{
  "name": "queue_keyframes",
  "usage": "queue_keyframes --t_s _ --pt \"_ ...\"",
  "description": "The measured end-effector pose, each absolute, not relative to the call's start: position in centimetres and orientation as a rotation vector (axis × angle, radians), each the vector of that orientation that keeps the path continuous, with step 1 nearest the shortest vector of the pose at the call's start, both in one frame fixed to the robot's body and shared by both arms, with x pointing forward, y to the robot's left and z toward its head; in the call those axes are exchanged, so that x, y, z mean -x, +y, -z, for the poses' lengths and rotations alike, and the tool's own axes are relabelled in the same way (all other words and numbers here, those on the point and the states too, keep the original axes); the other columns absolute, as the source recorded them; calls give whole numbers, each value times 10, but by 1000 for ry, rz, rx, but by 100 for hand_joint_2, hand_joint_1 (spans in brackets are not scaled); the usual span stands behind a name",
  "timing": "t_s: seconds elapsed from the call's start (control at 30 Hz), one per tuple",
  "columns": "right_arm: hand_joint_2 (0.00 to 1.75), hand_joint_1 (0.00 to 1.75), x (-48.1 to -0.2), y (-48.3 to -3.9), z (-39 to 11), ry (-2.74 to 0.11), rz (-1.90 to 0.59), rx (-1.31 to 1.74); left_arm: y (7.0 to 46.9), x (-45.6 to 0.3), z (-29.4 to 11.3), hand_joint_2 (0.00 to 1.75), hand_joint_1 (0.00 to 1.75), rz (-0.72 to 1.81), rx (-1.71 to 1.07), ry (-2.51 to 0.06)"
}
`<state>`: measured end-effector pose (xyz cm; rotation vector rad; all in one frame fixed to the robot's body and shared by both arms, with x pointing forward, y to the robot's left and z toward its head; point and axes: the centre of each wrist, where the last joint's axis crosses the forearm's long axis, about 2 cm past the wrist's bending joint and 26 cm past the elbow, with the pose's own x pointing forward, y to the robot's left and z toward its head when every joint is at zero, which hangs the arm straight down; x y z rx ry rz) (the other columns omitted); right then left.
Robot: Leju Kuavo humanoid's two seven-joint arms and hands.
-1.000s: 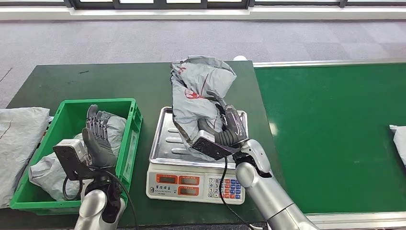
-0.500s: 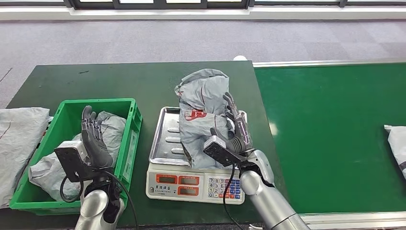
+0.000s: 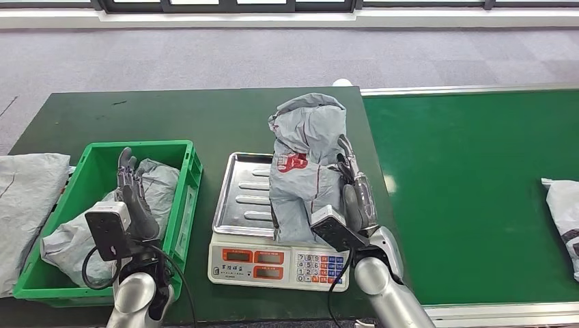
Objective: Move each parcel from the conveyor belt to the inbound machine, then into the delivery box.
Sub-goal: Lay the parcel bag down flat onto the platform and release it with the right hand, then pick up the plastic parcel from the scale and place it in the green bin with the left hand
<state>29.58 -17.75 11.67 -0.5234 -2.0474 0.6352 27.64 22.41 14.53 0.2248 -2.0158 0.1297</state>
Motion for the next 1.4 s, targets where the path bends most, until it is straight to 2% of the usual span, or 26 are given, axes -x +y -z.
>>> queue_keyframes --t_s 0.27,0.57,0.8,1.07,1.4 --pt "0 0 -279 -183 -135 -2140 -555 479 215 -275 -151 0 0 -20 -225 -2044" --pt "0 0 -283 -193 -127 -2072 -520 300 209 -274 -151 0 0 21 -175 -2032" --pt "0 0 -312 -192 -116 -2003 -588 287 204 -274 -151 0 0 33 -137 -2028" --pt "0 0 -365 -163 -127 -1895 -677 259 192 -281 -148 0 0 39 -57 -2007" --pt "0 0 -381 -145 -141 -1896 -712 273 184 -292 -152 0 0 56 -23 -2011"
